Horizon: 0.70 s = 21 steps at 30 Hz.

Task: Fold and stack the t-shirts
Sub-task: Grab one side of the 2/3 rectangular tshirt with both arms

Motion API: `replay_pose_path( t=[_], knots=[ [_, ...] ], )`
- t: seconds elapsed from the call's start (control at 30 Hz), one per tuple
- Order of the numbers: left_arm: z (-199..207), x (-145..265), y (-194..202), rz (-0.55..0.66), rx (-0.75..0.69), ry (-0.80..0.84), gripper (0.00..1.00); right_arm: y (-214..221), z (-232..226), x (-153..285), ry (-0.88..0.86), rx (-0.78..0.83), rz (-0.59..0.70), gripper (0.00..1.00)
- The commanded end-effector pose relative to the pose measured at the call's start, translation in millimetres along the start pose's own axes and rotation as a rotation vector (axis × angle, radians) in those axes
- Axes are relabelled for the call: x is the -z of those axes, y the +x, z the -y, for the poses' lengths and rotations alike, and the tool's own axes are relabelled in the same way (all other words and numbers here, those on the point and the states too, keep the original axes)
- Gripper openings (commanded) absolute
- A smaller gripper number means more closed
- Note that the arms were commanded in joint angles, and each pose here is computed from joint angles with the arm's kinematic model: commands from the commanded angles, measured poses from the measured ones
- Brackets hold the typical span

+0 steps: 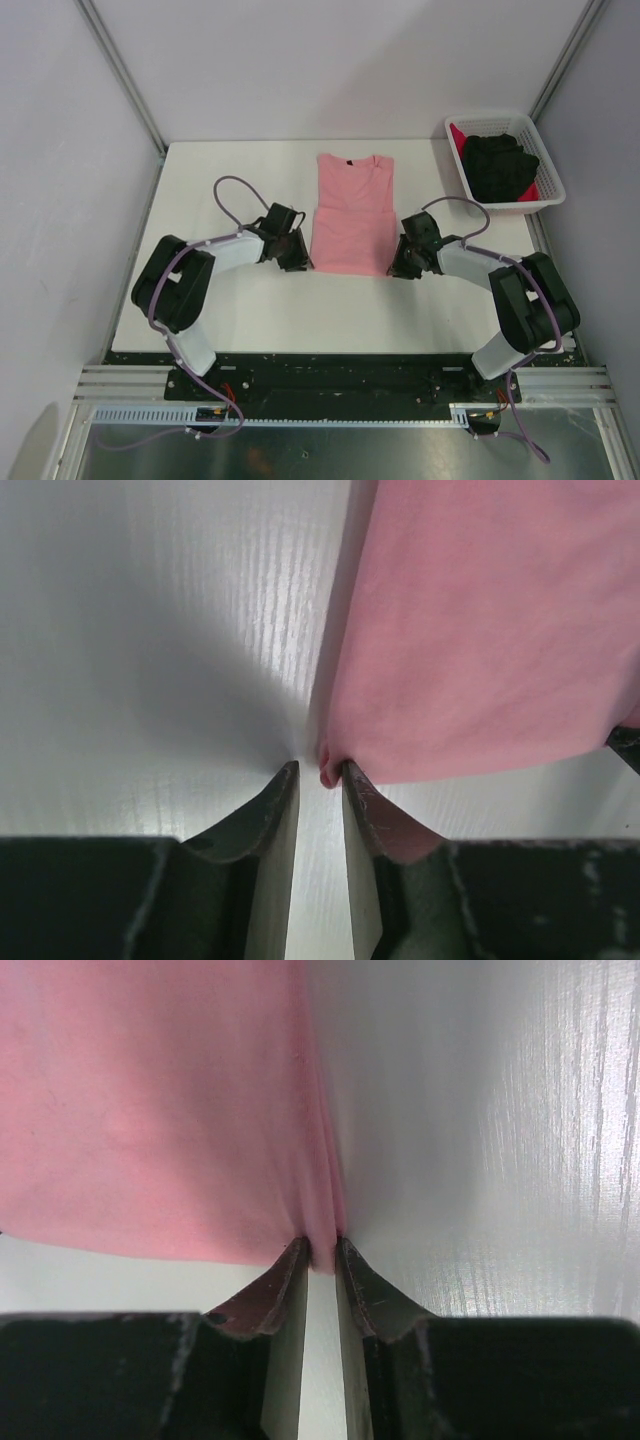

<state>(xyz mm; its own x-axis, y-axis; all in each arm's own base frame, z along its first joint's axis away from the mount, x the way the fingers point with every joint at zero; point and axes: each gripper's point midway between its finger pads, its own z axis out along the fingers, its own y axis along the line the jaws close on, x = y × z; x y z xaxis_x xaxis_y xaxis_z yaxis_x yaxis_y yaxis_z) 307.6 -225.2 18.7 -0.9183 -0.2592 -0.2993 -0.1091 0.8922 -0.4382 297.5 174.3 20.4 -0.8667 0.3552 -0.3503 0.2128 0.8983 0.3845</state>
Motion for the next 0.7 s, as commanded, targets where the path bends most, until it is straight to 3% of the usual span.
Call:
replay_pose_path(
  t=[0.0, 0.43, 0.67],
  knots=[
    [4.5, -6.6, -5.9, 0.001, -0.009, 0.016, 0.29, 6.6, 6.6, -5.3, 0.031, 0.001, -0.020, 0.21],
    [6.8, -6.1, 0.4, -0.021, -0.009, 0.035, 0.29, 7.3, 4.8, -5.2, 0.022, 0.002, -0.024, 0.14],
    [7.4, -10.4, 8.0, -0.045, 0.015, 0.037, 0.16, 5.4, 1.3, -0.9, 0.005, 0.004, -0.019, 0.07]
  ],
)
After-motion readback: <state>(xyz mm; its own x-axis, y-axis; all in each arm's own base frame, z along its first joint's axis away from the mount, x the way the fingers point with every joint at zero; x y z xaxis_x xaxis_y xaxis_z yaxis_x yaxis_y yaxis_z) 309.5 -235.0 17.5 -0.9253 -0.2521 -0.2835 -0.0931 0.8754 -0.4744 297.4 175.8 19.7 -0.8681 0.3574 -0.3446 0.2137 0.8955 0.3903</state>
